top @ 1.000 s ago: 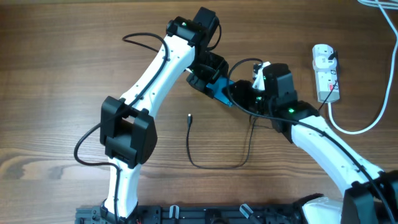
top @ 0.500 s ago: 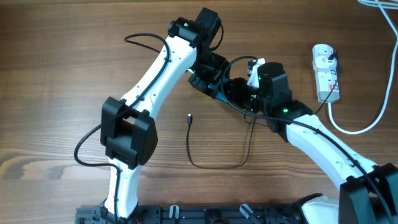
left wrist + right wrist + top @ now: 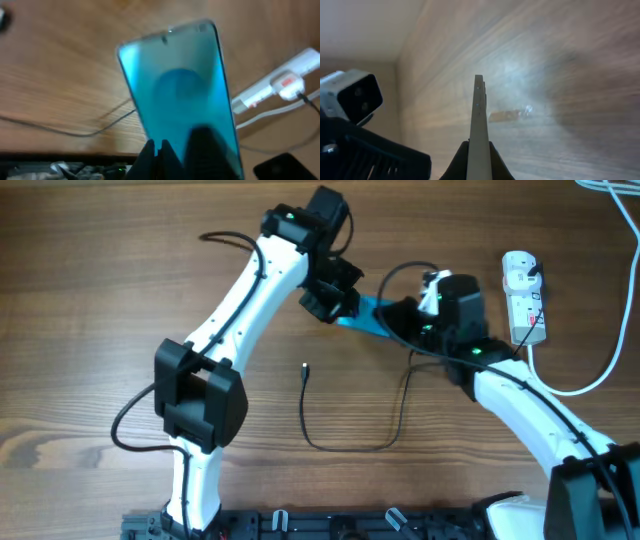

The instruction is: Plug charger to phone and switch on socket

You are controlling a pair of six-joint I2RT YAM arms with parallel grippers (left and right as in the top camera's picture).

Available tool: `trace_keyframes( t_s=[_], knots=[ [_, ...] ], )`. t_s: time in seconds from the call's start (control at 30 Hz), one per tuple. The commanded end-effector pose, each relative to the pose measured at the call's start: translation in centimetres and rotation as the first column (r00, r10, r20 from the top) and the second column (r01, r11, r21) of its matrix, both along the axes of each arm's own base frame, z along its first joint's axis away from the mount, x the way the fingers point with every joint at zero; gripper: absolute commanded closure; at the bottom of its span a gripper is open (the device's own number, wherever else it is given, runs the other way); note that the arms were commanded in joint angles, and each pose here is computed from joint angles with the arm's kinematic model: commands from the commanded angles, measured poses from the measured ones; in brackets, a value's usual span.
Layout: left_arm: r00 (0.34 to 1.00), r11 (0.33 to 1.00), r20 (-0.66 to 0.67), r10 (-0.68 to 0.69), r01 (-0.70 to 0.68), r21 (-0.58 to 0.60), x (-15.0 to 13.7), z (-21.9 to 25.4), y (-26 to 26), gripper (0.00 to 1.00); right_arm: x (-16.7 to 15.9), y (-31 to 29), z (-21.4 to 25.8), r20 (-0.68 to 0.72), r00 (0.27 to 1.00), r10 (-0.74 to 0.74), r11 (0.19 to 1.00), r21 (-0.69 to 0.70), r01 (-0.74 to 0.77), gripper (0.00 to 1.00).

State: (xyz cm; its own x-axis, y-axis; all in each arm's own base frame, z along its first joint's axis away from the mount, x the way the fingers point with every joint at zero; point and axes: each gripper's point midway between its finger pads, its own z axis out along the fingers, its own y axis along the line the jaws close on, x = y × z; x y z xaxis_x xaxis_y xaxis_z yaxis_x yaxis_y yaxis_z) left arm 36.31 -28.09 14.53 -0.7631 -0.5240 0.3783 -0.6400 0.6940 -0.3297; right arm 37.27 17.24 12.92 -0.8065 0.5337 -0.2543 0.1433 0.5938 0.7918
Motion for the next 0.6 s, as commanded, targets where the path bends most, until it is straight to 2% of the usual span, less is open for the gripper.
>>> trace_keyframes(
  t_s=[0.0, 0.13, 0.3, 0.4, 0.57],
  knots=[
    [0.968, 0.967, 0.158, -0.193, 0.215, -0.138, 0.8, 2.1, 0.0, 0.92, 0.7, -1.0, 5.1, 0.104, 0.994, -0.030, 0.997, 0.074, 0.022, 0.96],
    [0.918, 0.880, 0.316, -0.241, 0.344, -0.329, 2.1, 5.1, -2.0, 0.86, 0.9, -2.8, 8.0, 0.100, 0.985, -0.141, 0.979, 0.165, 0.123, 0.96],
    [0.859, 0.728, 0.467, -0.207, 0.455, -0.514, 3.2, 9.7, -4.9, 0.71, 2.0, -3.1, 12.3, 0.101, 0.962, -0.256, 0.911, 0.358, 0.205, 0.96],
    [0.899, 0.733, 0.411, -0.152, 0.381, -0.563, 4.0, 10.5, -5.1, 0.70, 2.9, -3.8, 14.1, 0.117, 0.937, -0.329, 0.869, 0.426, 0.252, 0.96],
    [0.921, 0.740, 0.371, -0.122, 0.333, -0.584, 4.3, 10.8, -5.3, 0.67, 4.2, -6.1, 14.0, 0.029, 0.870, -0.492, 0.770, 0.482, 0.419, 0.95]
  ],
)
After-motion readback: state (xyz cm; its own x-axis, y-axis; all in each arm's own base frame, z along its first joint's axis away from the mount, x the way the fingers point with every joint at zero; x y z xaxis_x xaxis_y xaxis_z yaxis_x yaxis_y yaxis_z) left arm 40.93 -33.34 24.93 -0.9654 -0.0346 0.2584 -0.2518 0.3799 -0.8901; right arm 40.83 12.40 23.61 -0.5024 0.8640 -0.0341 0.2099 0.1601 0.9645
